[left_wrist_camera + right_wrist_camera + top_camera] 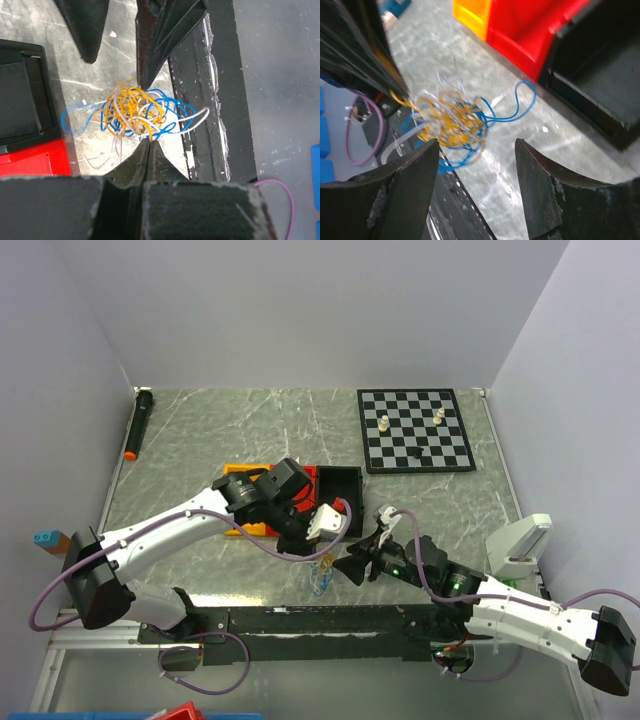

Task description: Untangle the cables

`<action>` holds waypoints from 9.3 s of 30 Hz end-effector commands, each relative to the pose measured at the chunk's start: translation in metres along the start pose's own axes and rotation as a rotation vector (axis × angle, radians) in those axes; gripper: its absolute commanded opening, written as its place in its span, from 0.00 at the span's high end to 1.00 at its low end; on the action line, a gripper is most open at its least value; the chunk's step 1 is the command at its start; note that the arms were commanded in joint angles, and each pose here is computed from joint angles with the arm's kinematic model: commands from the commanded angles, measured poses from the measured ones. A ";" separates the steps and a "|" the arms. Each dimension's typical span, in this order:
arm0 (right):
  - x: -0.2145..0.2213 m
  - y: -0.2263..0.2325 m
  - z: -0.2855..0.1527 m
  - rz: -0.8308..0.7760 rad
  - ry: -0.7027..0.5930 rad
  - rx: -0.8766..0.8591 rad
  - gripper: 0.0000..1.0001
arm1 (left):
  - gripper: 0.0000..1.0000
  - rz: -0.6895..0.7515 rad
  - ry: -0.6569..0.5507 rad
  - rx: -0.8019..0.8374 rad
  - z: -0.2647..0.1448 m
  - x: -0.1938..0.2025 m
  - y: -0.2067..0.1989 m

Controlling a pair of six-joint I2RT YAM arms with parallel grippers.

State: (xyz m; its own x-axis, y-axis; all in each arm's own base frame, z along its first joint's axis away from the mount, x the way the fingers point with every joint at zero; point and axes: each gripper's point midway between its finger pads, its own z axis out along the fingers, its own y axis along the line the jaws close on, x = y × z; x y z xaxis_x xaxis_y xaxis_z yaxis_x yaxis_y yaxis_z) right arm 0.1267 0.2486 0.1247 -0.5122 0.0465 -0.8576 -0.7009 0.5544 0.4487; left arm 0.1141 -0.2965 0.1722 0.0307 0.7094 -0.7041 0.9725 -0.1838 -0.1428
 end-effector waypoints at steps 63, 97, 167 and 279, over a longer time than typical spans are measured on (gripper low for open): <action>-0.053 -0.014 -0.005 0.287 -0.324 0.088 0.31 | 0.99 0.035 -0.198 -0.175 -0.054 -0.111 0.030; 0.065 -0.091 -0.037 0.527 0.030 0.608 1.00 | 0.99 0.091 -0.300 -0.761 -0.180 -0.158 0.072; -0.194 -0.040 -0.023 0.101 -0.330 0.609 1.00 | 0.99 0.062 -0.701 -1.419 -0.351 -0.147 0.076; -0.185 0.088 0.030 -0.061 -0.561 -0.406 0.18 | 0.99 0.145 -0.780 -0.658 -0.226 -0.162 0.006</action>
State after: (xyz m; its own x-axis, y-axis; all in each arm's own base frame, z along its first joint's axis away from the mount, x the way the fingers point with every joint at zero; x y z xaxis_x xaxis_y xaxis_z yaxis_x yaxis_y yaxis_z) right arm 0.1811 0.3123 0.2584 -0.3323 0.3859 -0.8606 -0.8329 0.3081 0.4598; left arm 0.1811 -0.2526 0.4166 0.1884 0.0986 -0.9771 0.8890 0.4057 0.2124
